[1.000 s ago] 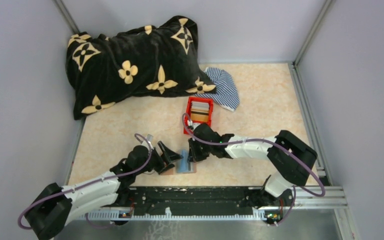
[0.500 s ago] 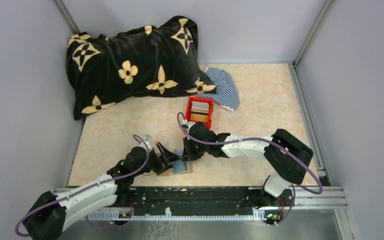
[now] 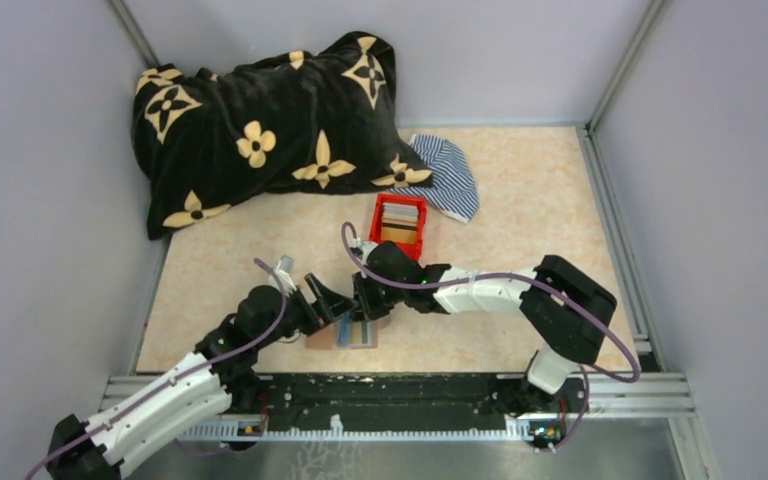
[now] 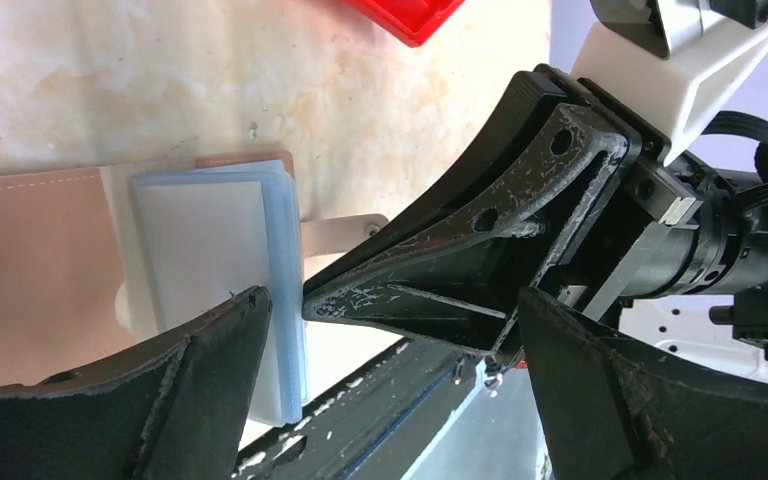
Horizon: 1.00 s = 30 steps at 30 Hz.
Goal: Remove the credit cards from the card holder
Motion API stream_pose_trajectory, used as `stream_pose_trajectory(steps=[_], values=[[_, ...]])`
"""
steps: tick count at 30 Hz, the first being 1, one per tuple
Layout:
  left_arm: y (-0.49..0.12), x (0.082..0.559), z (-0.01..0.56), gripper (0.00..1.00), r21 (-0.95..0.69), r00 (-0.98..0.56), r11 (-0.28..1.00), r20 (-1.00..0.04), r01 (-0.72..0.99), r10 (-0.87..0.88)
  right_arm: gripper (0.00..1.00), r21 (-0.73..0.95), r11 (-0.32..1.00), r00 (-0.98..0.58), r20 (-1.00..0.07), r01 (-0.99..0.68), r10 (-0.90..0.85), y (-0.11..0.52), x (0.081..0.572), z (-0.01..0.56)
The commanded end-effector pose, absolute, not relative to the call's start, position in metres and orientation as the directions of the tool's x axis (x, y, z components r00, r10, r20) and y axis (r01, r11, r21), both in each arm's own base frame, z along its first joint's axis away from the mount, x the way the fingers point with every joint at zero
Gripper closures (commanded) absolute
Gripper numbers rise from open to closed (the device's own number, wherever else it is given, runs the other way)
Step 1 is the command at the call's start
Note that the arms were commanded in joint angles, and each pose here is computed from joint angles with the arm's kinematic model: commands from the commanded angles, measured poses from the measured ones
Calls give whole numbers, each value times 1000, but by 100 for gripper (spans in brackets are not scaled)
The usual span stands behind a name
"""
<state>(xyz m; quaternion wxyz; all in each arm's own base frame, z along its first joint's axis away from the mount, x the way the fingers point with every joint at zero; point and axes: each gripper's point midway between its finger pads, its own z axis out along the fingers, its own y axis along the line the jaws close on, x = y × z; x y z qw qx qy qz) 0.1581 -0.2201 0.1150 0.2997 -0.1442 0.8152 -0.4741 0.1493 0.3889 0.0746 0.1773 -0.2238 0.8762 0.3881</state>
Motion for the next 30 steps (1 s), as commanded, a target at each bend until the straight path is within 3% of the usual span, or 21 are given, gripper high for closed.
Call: stream_pose_trajectory(steps=[1, 14, 20, 24, 30], values=[[-209, 159, 117, 1, -837, -759, 547, -371, 24, -535, 100, 619, 551, -820, -508, -560, -262, 412, 151, 77], [-184, 157, 153, 1, -805, -700, 592, -447, 42, -557, 100, 624, 521, -808, -515, -582, -286, 433, 153, 75], [-173, 150, 108, 1, -703, -756, 706, -416, -86, -506, 100, 601, 563, -817, -497, -567, -292, 424, 153, 63], [-167, 131, 71, 1, -689, -794, 705, -329, -168, -511, 100, 588, 579, -818, -492, -565, -300, 420, 153, 56], [-145, 125, 45, 2, -653, -760, 721, -341, -233, -554, 100, 566, 609, -823, -478, -556, -307, 414, 155, 47]])
